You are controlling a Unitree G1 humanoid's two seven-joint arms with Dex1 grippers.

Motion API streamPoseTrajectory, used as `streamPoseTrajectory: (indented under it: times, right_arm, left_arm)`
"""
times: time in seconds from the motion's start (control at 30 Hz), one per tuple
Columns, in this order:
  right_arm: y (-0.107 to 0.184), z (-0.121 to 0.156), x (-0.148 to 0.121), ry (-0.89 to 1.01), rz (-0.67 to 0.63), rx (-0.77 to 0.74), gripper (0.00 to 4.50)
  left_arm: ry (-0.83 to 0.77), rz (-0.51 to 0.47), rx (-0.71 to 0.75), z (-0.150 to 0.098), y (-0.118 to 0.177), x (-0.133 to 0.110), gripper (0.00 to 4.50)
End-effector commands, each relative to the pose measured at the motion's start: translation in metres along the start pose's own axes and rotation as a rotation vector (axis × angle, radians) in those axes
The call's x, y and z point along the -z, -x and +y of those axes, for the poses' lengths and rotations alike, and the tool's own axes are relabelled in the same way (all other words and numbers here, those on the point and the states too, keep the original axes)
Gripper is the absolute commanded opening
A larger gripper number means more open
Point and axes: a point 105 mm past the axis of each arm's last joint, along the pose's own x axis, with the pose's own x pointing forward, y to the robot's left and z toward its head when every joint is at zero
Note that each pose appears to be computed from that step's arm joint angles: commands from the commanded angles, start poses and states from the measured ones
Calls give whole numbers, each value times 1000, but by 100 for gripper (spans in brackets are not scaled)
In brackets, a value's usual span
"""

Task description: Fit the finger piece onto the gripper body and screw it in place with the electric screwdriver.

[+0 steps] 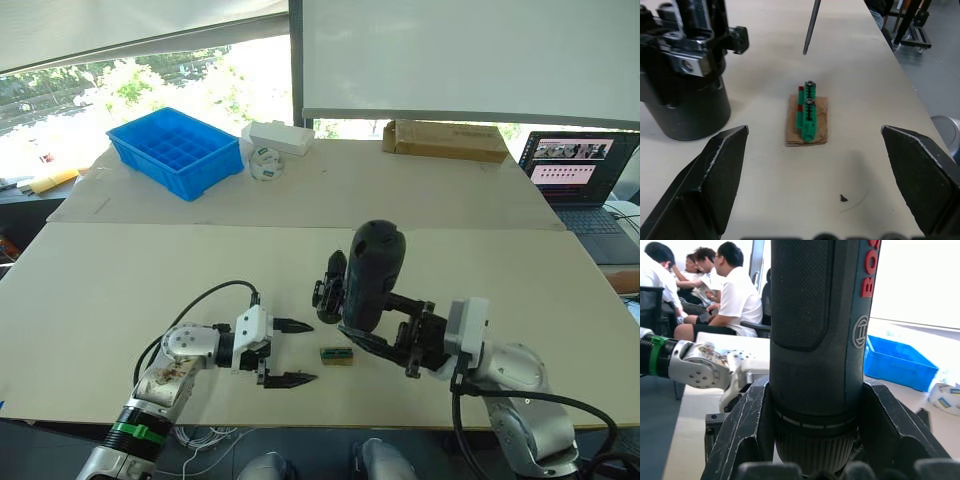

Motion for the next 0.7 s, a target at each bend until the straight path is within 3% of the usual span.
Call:
streamPoseTrajectory:
  times: [0.03,0.7]
  right_arm:
    - [-4,3,-14,51,-62,-14,191]
    - [-3,-1,-7,44,-24,-30,191]
  left_arm:
    - [-22,-11,2,1,-5,-7,450]
    - [1,15,10,2,-15,-9,450]
